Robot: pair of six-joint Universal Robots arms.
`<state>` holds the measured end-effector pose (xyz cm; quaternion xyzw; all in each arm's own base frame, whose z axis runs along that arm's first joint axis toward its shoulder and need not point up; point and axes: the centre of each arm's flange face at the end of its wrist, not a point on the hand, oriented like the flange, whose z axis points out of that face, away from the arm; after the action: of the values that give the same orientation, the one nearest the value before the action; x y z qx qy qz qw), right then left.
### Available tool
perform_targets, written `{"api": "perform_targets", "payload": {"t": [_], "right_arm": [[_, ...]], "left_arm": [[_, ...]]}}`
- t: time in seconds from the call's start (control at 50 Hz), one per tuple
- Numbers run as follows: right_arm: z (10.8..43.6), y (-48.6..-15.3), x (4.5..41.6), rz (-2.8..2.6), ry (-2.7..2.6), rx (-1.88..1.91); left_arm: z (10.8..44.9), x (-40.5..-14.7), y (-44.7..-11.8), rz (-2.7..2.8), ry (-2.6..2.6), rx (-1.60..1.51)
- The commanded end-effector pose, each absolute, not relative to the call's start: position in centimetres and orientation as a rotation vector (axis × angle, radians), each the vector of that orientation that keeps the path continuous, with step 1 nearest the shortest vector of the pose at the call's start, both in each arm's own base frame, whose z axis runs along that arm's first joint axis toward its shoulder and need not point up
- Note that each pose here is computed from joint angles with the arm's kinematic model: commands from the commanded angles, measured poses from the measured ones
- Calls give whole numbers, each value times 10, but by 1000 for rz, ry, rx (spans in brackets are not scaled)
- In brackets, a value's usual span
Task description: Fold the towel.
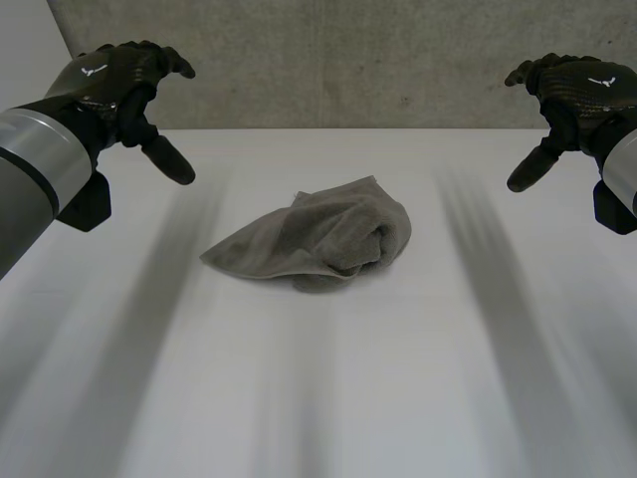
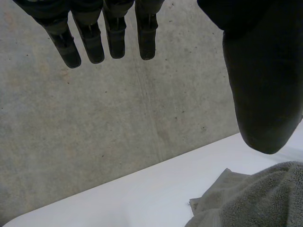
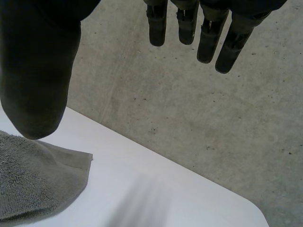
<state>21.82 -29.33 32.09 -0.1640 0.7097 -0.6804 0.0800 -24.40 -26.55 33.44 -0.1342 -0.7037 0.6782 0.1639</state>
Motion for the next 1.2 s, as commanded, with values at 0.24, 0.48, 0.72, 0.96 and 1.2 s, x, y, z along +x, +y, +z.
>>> {"api": "perform_targets", "payload": {"t": [0.24, 0.48, 0.72, 0.96, 1.2], "right_arm": [[316, -288, 224, -2008, 2128, -511], [300, -273, 252, -1858, 2045, -675], [219, -334, 320, -1642, 1953, -752], [144, -363, 343, -1551, 2018, -755], [131, -361, 344, -1523, 2049, -754]], "left_arm": [[329, -247, -263, 1903, -2021, -398], [334, -248, -262, 1920, -1995, -406], [322, -256, -270, 1916, -1943, -445], [261, -266, -277, 1764, -2010, -515], [180, -286, -290, 1624, -2099, -687]]}}
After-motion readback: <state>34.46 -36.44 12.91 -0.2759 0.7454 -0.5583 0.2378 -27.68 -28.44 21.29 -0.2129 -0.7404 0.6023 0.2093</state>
